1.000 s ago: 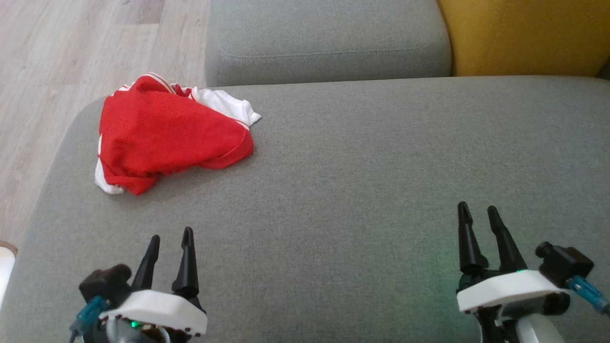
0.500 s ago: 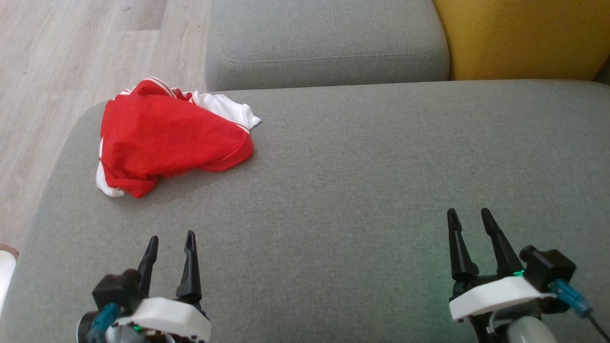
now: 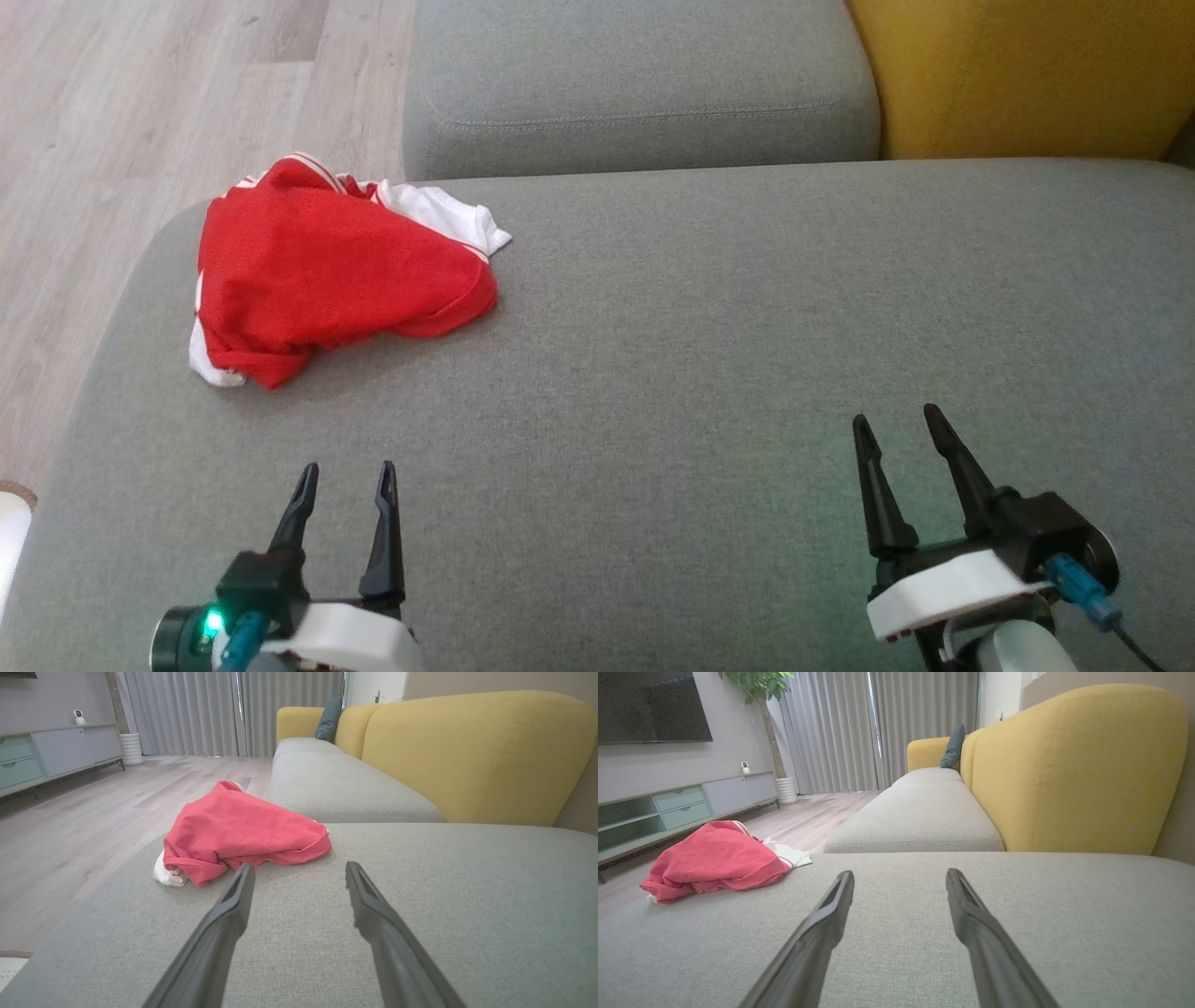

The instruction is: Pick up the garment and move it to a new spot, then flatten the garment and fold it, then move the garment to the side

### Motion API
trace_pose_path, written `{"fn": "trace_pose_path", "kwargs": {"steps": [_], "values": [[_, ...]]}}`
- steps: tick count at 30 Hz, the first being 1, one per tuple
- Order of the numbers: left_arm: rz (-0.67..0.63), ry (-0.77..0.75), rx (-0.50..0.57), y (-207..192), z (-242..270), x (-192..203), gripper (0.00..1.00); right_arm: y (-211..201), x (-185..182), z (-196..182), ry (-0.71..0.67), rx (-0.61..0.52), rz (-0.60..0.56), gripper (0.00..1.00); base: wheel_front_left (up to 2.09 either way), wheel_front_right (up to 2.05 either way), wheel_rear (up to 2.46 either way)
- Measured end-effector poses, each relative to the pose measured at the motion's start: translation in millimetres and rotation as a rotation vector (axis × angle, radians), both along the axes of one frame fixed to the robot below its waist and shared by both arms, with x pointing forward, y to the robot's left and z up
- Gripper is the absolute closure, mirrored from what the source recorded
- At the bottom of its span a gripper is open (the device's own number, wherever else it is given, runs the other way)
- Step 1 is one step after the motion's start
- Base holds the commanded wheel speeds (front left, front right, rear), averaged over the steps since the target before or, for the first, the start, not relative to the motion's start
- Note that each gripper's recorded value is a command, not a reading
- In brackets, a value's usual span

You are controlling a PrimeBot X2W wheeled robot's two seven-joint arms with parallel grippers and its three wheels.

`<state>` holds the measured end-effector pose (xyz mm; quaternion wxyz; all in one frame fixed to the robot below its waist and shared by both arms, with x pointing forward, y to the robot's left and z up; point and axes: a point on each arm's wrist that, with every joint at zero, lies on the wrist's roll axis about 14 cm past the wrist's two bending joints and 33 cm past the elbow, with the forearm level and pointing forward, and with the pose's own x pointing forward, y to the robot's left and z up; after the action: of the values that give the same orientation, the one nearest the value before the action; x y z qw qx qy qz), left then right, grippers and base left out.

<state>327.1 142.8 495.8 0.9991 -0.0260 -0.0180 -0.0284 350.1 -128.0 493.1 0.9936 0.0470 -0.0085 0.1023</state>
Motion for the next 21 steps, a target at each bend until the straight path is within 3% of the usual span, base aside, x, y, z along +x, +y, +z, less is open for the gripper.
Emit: {"fn": "trace_pose_path", "kwargs": {"steps": [5, 21], "values": [[-0.011, -0.021, 0.053, -3.7, 2.8, -1.8, 0.0, 2.3, -0.6, 2.3, -0.026, -0.051, 0.012, 0.0, 0.0, 0.0, 0.0], [0.005, -0.01, 0.053, 1.2, -0.5, -2.7, 0.0, -2.9, 0.1, 0.9, -0.021, -0.051, -0.003, 0.0, 0.0, 0.0, 0.0]]}}
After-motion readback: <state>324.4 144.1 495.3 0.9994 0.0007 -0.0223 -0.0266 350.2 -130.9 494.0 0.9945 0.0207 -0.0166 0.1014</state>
